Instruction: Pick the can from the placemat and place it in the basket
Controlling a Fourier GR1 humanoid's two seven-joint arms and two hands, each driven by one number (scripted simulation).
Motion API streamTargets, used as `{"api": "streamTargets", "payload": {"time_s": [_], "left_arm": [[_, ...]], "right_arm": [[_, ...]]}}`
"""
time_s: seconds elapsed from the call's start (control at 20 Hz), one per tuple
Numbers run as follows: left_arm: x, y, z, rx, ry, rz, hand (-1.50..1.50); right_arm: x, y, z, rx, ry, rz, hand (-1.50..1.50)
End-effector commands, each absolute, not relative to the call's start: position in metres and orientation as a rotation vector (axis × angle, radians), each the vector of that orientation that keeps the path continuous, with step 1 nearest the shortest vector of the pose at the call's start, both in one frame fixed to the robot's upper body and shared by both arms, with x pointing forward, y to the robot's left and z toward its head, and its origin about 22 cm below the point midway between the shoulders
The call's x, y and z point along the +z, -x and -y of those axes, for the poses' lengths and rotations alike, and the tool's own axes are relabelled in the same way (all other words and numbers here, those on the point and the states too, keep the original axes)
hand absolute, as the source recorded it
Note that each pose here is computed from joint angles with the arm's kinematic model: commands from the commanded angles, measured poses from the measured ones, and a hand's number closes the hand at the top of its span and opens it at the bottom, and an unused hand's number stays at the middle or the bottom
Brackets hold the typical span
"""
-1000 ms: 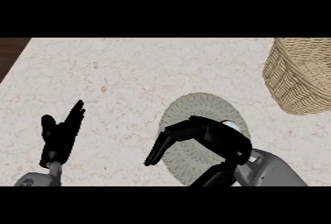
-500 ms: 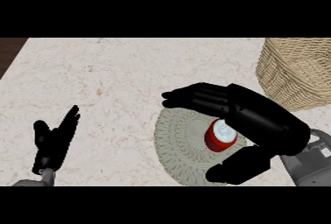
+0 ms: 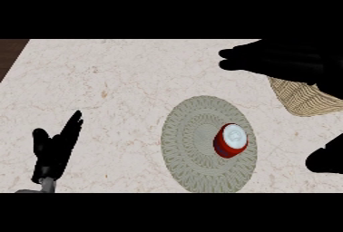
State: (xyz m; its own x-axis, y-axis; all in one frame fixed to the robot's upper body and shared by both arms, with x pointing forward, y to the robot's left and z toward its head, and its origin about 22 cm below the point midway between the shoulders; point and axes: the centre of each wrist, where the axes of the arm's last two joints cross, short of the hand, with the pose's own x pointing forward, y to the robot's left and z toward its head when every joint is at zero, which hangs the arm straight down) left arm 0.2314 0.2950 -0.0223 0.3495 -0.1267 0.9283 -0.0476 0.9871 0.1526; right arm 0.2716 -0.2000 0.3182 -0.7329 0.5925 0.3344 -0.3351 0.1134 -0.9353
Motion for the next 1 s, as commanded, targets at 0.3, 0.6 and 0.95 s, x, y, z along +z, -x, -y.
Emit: {"api": "streamTargets", "payload": {"time_s": [0.3, 0.6, 0.95], "left_arm": [[-0.053, -0.204, -0.300, -0.039, -0.160, 1.021, 0.00], [-0.051, -0.195, -0.294, -0.045, -0.139, 1.016, 0.00], [-0.042, -0.213, -0.286, -0.037, -0.156, 1.032, 0.00]], "right_arm": [[0.378, -0.271, 0.234, 1.975, 0.344, 1.345, -1.50], [0.356, -0.278, 0.239, 1.962, 0.283, 1.352, -1.50], [0.318, -0.281, 0.225, 1.923, 0.201, 1.369, -1.50]]}}
